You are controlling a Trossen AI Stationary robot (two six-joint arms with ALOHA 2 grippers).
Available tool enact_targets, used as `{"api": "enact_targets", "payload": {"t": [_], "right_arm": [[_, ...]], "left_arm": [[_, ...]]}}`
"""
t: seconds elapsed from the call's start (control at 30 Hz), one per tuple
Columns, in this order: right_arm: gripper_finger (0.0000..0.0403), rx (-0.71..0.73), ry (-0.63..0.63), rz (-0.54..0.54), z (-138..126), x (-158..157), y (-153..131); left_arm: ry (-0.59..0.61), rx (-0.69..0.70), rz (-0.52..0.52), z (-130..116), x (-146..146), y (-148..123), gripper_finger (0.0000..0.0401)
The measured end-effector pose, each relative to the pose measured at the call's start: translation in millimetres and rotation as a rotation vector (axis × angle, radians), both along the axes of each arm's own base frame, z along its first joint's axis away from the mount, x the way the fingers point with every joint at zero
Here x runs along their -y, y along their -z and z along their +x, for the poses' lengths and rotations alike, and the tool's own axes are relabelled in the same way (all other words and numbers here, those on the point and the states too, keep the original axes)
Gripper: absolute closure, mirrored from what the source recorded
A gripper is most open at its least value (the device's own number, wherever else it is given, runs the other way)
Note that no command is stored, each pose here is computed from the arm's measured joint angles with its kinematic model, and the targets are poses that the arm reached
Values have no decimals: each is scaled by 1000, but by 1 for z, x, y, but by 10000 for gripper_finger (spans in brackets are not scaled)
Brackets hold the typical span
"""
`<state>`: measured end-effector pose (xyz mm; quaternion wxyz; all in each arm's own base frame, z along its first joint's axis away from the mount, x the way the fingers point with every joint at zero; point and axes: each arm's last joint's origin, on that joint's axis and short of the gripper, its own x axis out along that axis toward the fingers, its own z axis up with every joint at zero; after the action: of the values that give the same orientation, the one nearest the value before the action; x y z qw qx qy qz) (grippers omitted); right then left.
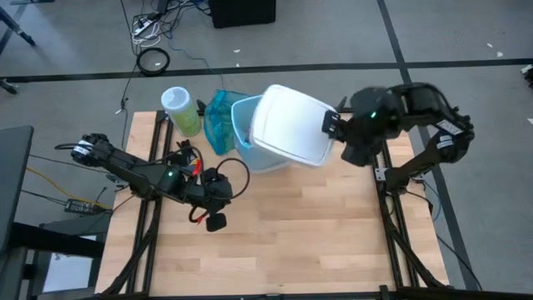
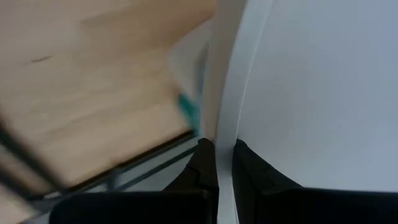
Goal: Place trash/remove bag and relplace
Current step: Put the white trash lid on the white trash bin
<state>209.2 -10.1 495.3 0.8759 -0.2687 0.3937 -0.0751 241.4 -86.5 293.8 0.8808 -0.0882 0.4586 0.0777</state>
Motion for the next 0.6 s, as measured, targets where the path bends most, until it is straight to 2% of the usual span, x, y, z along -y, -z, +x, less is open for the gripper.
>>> {"api": "enact_targets", "payload": {"t": [0.13, 0.27, 0.37, 0.6], "right_arm": [[386, 112, 24, -91, -6, 20, -22], [386, 188, 20, -106, -12, 44, -35], [386, 191, -51, -72, -9, 64, -33], [386, 128, -218, 106, 12, 107, -9]], "left_arm": [[48, 1, 28, -2, -1, -2, 393], [42, 26, 29, -4, -6, -7, 393], [9, 79, 15, -6, -14, -16, 393], [-35, 285, 5, -2, -36, -39, 393]]}}
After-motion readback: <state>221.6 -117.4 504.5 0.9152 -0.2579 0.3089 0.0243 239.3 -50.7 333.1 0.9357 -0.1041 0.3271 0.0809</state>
